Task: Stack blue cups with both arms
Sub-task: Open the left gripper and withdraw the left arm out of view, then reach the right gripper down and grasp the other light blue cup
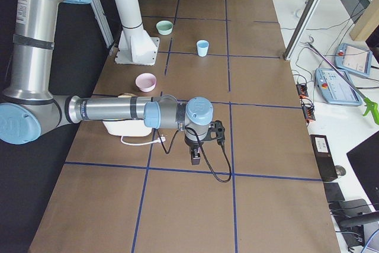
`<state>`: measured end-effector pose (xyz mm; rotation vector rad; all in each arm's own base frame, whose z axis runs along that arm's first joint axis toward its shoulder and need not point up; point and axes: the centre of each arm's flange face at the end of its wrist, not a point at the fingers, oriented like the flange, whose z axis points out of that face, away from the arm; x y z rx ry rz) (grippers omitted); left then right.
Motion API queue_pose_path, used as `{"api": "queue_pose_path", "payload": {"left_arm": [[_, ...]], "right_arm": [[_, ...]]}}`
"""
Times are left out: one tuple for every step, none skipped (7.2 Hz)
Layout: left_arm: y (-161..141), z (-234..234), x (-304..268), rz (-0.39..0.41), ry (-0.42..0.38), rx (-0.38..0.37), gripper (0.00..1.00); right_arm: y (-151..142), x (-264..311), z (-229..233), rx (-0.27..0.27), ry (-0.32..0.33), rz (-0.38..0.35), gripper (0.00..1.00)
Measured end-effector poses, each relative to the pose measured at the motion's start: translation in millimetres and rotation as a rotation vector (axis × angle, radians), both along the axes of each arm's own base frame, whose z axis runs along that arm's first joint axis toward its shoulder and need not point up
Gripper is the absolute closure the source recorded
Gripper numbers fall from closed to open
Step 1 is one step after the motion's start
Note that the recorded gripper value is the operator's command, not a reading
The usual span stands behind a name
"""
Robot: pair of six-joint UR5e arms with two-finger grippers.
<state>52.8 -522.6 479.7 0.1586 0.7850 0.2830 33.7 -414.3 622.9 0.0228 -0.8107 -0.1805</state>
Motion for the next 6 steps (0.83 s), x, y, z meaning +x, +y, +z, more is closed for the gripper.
{"api": "queue_pose_path", "payload": {"left_arm": [[16, 47, -49, 0.002, -0.014, -0.003, 0.0], [40, 90, -90, -0.009, -0.021, -0.024, 0.0], [71, 127, -120, -0.043, -0.012, -0.071, 0.0], [98, 146, -134, -0.084, 0.01, -0.121, 0.0], [116, 151, -139, -0.121, 0.031, -0.158, 0.0], [125, 151, -140, -0.14, 0.04, -0.176, 0.0]], "right_arm": [[-3, 0, -3, 0.0, 0.0, 0.007, 0.0], [-6, -1, -8, -0.002, 0.0, 0.02, 0.0], [-8, -2, -14, -0.005, 0.0, 0.032, 0.0], [-9, -5, -22, -0.011, 0.0, 0.045, 0.0], [-10, -13, -32, -0.022, -0.001, 0.058, 0.0], [-12, -28, -44, -0.031, -0.003, 0.077, 0.0]]}}
